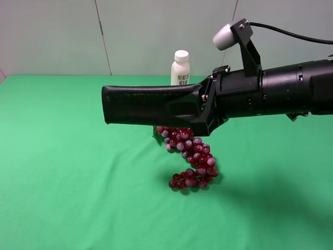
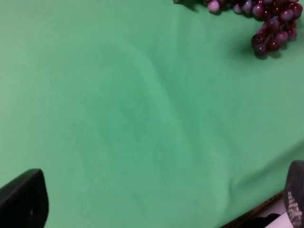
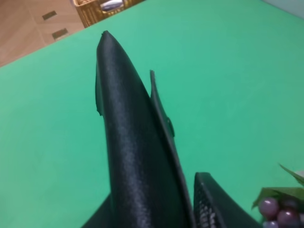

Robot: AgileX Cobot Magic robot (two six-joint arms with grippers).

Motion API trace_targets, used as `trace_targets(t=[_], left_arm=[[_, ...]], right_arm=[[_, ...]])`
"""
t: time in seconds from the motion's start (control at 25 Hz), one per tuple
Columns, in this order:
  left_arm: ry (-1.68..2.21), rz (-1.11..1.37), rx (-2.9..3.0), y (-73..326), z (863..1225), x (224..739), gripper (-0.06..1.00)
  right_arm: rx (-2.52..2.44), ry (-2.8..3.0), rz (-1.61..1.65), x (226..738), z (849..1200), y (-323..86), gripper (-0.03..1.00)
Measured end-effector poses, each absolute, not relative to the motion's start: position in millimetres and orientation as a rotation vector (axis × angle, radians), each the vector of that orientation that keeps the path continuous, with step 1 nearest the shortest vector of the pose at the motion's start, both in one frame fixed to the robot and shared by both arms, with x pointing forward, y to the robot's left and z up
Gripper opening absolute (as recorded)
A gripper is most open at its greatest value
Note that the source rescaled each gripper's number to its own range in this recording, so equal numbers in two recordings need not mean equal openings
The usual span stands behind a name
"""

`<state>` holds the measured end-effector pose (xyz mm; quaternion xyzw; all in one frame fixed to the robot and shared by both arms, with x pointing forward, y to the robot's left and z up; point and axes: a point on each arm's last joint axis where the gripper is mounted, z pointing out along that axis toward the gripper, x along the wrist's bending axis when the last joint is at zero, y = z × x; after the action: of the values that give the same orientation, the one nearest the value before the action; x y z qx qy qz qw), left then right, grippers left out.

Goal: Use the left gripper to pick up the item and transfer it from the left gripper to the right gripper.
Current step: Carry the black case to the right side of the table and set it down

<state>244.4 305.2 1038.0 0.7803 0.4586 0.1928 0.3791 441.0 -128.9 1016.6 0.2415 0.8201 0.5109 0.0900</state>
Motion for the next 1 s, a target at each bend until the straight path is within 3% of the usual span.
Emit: trace_targets(t=[0.64,1.0], left_arm=[[1.751,0.777,1.628,307.4,1038.0,240.3,1.0],[1.884,0.934,1.414,306.8,1037.6,227.6,1.0]], right_arm=[[0.92,2.352,1.399,450.8,1013.4,-138.2,0.0],[1.003,2.156,1.287,453.1,1032.5,-157.7,0.0]])
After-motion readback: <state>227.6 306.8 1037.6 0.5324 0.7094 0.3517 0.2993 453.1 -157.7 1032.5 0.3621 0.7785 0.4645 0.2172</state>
